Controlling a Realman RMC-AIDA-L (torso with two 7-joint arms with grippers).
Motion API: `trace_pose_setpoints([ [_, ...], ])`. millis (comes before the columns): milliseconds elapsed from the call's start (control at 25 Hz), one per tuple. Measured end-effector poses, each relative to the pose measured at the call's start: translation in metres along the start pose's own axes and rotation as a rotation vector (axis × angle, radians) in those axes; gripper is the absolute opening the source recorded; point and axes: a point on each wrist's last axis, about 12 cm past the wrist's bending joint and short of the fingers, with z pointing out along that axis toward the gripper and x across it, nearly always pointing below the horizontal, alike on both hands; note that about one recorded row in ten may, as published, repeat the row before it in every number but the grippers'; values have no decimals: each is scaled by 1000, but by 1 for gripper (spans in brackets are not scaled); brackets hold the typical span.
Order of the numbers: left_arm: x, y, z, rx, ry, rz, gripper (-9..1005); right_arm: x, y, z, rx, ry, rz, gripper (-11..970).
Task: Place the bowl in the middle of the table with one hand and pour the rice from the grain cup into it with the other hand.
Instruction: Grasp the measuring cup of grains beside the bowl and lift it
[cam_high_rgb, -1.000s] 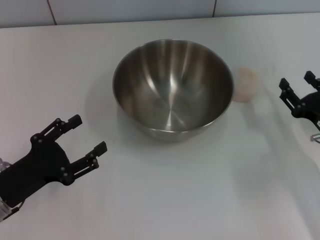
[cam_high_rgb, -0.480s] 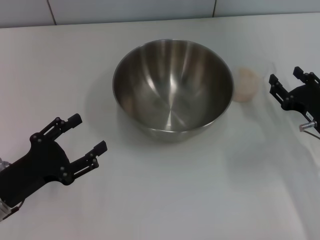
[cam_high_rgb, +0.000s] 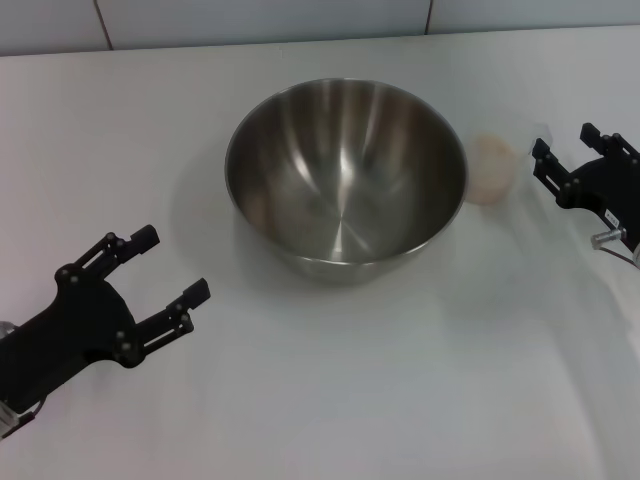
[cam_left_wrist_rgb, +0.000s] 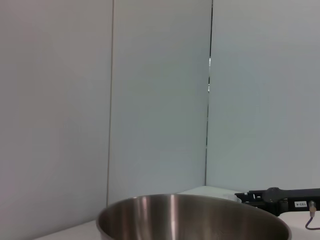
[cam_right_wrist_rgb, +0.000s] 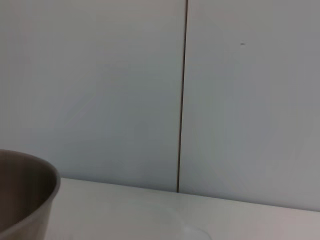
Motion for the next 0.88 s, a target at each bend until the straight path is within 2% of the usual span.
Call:
trace_pose_setpoints([
  [400,-1,2,-3,-18,-15,-1,840,-5,-1,10,-1,9,-13,651],
  [880,-3,3,-1,-13,-19,7,840,-5,-1,10,-2,9,-14,652],
])
